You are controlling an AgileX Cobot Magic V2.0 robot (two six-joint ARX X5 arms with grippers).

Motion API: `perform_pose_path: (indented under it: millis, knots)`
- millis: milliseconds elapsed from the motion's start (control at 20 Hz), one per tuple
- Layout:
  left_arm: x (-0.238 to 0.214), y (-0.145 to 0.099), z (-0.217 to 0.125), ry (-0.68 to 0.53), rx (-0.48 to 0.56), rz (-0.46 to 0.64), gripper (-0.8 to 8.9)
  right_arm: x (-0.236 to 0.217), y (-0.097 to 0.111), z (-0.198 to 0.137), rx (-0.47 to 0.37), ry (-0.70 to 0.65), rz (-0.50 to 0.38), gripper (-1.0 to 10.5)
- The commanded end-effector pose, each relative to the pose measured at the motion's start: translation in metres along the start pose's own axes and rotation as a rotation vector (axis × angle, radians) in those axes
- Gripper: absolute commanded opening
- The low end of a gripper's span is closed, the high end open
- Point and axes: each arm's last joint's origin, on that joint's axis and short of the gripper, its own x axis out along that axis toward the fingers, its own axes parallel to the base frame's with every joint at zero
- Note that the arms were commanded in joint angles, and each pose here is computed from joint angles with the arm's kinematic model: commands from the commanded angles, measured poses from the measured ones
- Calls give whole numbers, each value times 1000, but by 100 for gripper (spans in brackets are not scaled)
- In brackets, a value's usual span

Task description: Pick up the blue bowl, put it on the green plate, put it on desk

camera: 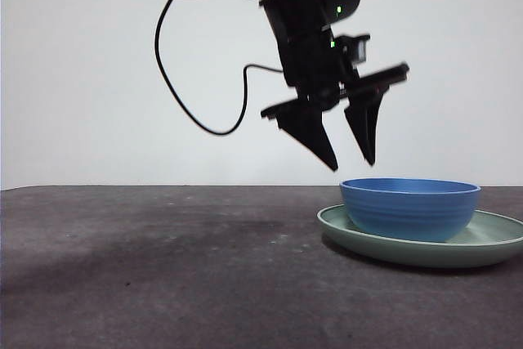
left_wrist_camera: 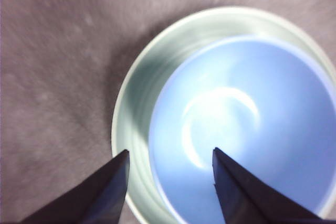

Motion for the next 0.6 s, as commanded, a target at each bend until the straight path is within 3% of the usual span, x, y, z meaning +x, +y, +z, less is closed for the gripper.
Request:
perform_pose_path:
  millis: [50, 300, 600]
  knots:
    - [-16, 0, 12, -38, 17, -4, 259, -3, 2, 5, -7, -21, -3, 389]
    - [-97, 9, 22, -207, 1, 4, 259, -3, 2, 5, -7, -21, -11, 389]
    - [-216, 39, 11, -439, -48, 61, 259, -3, 1, 5, -7, -20, -30, 389]
